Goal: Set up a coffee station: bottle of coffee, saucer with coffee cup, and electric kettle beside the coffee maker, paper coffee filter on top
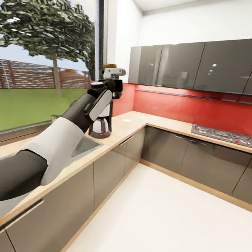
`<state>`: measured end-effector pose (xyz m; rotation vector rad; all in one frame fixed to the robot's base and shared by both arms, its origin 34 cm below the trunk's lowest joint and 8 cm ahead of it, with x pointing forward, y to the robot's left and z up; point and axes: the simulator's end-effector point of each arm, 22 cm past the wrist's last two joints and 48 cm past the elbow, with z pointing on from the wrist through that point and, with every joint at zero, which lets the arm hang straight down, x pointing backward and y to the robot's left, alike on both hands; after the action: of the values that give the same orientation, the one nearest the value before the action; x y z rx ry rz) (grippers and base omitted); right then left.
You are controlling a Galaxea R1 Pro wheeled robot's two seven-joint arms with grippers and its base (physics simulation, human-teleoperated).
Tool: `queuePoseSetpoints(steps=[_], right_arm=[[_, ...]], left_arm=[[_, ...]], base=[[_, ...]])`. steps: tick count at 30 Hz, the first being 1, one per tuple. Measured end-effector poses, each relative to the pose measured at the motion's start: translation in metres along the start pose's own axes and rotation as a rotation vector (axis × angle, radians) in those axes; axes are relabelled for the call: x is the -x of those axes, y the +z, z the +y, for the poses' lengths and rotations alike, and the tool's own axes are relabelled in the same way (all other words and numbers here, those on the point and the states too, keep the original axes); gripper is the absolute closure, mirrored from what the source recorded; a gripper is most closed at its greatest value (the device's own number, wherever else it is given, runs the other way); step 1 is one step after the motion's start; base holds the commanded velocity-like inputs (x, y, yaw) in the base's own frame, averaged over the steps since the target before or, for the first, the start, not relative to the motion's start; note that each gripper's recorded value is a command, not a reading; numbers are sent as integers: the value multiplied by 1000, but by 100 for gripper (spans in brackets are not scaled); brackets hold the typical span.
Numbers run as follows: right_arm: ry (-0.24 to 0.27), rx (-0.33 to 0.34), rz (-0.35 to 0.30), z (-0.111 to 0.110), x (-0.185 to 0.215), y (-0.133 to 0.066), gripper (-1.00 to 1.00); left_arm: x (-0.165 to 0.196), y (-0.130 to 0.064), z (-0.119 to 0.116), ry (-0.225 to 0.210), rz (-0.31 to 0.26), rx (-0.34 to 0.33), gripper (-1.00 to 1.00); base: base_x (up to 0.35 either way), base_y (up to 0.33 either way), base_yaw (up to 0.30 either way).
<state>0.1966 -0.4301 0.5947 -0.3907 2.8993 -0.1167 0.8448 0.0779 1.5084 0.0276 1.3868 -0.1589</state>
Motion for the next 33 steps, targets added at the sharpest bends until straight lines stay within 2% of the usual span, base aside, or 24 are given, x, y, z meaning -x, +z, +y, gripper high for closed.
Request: queuePoseSetpoints(steps=[7,19,33], right_arm=[[1,0,0,0,0,0,-100],[1,0,-1,0,0,0,-100],[1,-2,-1,0,0,0,-100]], left_arm=[[0,0,0,1,1,1,100],[-5,1,2,0,11,5,100],[-6,1,2,1,14,5,100]], base=[[38,-2,-189],[301,-9,-10],[299,-127,3]])
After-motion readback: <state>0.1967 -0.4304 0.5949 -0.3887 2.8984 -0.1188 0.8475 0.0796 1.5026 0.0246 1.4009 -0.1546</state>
